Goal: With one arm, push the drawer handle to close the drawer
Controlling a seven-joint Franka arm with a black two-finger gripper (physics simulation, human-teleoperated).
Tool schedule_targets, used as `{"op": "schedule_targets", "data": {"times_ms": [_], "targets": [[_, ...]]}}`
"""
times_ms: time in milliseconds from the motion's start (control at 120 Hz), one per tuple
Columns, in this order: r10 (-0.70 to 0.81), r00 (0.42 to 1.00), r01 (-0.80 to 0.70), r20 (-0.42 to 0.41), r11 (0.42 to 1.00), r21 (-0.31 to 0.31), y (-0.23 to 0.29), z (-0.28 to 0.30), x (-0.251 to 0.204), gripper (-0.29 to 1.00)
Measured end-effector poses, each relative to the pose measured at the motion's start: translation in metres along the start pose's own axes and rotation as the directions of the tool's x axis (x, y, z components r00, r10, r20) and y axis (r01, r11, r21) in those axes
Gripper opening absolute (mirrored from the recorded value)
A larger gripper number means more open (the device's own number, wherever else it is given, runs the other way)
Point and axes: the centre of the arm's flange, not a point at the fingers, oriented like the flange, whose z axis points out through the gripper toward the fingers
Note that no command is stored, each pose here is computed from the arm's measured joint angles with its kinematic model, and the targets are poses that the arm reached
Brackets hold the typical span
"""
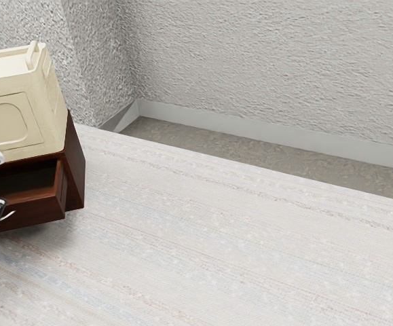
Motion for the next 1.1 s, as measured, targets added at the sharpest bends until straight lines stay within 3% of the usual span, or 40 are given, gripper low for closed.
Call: {"op": "schedule_targets", "data": {"times_ms": [1100], "targets": [[-0.013, 1.000, 0.012, -0.027, 1.000, -0.008, -0.007, -0.003, 0.080, -0.08]]}}
